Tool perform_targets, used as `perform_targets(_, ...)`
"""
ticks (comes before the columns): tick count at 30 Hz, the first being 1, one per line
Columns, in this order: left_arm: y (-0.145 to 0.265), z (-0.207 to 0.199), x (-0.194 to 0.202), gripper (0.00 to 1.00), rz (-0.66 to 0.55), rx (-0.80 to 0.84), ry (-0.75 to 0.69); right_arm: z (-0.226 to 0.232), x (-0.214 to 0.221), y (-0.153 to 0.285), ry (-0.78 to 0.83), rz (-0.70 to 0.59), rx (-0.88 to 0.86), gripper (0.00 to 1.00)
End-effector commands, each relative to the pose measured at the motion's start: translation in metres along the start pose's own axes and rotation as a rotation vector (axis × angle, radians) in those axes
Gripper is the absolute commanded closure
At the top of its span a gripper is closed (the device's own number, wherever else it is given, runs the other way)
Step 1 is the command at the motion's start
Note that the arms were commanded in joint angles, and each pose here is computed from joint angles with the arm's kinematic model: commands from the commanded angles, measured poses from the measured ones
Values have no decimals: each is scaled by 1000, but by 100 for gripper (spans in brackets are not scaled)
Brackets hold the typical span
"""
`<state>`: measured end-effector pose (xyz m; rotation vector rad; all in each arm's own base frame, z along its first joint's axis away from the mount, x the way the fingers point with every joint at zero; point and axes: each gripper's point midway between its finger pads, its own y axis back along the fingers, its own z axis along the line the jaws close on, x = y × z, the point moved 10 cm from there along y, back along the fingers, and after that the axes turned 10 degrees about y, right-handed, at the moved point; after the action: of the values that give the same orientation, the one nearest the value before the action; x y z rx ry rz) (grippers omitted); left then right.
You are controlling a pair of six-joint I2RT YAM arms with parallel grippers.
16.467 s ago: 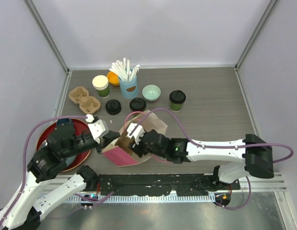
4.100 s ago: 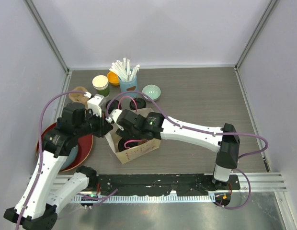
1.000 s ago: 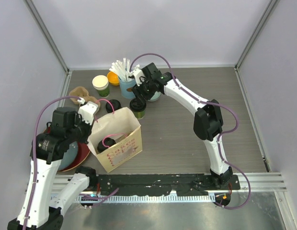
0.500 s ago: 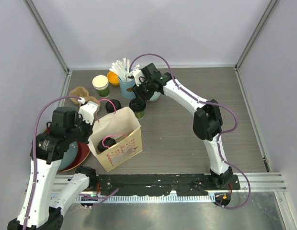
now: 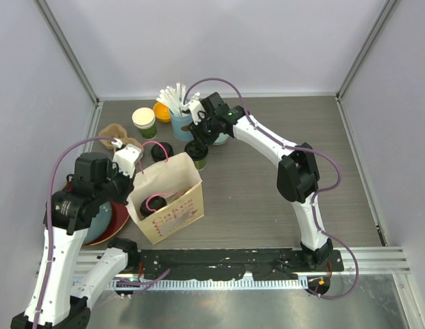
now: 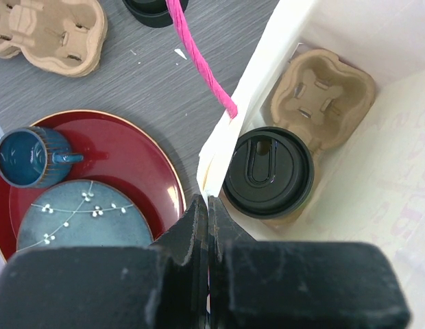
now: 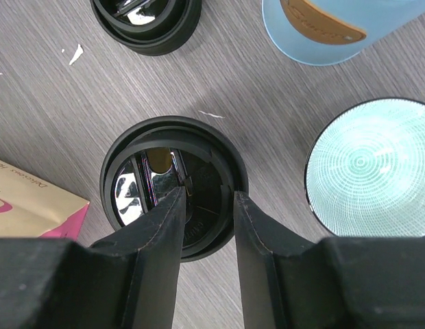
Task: Pack the takeout coffee
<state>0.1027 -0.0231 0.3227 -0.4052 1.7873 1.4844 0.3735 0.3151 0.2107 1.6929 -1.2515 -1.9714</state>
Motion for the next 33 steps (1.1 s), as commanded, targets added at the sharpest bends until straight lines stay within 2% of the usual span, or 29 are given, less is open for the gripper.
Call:
perform_targets(1, 0, -1, -5, 100, -61, 17, -13, 10, 6, 18, -12, 46, 54, 61)
perform_targets(7, -2, -1, -6, 100, -64, 26, -16, 19, 14, 43, -51, 36, 109, 62)
perform_targets(13, -3, -1, -8, 100, -68, 33, -17, 26, 36, 58, -94, 95, 162, 62)
perform_targets(22, -5, -3, -9, 100, -84, 57, -16, 42, 66, 102, -163, 141, 278, 62)
perform_targets(33, -19, -11, -15, 100, -109, 170, -1, 70, 105, 136, -331, 188, 329, 62)
